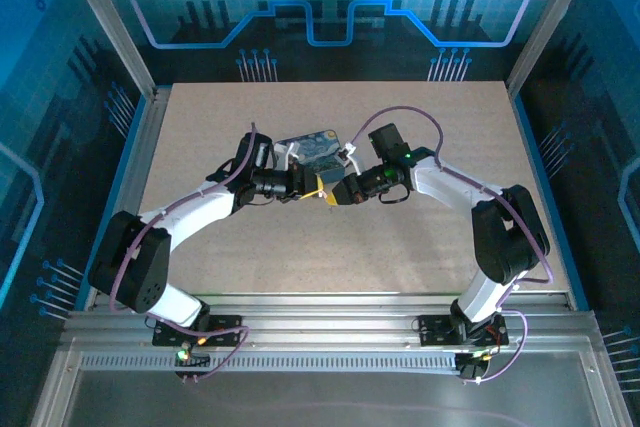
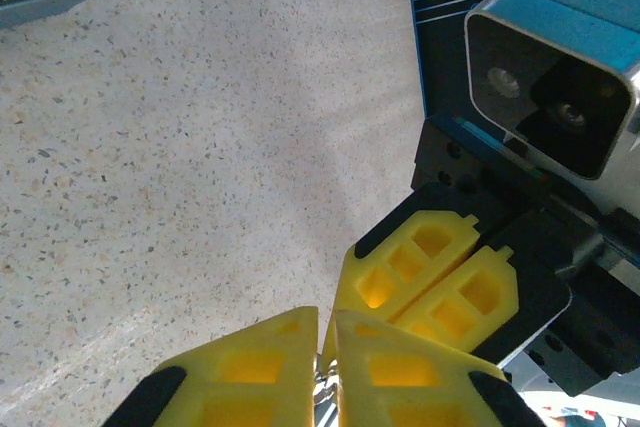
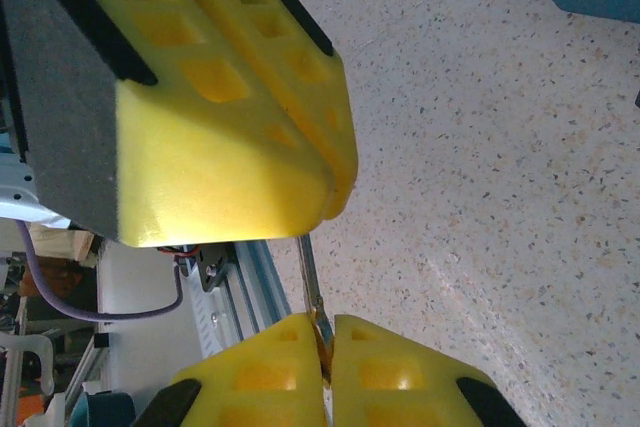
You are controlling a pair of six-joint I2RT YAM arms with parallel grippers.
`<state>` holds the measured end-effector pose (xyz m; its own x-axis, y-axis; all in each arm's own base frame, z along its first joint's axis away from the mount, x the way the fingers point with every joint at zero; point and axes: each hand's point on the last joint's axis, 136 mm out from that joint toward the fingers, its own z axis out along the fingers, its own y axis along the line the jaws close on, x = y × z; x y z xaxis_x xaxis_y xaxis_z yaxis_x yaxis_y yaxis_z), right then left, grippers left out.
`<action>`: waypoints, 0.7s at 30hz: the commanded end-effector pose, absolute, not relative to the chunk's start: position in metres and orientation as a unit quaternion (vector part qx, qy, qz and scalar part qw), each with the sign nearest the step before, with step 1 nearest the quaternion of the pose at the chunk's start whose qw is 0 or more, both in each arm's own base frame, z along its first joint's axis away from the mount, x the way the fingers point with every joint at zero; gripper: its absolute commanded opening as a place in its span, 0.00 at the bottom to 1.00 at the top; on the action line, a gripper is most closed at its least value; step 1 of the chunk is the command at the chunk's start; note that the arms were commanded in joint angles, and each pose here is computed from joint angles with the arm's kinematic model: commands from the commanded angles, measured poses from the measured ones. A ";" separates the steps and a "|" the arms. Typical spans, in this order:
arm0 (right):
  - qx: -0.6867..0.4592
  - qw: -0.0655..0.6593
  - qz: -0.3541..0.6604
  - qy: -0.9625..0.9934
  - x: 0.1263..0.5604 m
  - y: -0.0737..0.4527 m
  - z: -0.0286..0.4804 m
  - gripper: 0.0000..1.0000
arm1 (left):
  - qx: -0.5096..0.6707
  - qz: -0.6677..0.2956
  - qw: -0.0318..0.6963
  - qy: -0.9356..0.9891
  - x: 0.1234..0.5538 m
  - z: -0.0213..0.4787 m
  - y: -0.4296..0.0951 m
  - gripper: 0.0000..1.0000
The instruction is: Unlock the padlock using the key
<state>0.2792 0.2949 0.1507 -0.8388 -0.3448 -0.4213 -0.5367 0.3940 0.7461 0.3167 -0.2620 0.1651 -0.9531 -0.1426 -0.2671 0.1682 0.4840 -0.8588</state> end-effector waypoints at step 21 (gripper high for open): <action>-0.268 0.104 0.493 0.821 0.279 0.294 0.156 0.10 | 0.009 -0.517 0.142 0.844 0.315 0.161 -0.265 0.00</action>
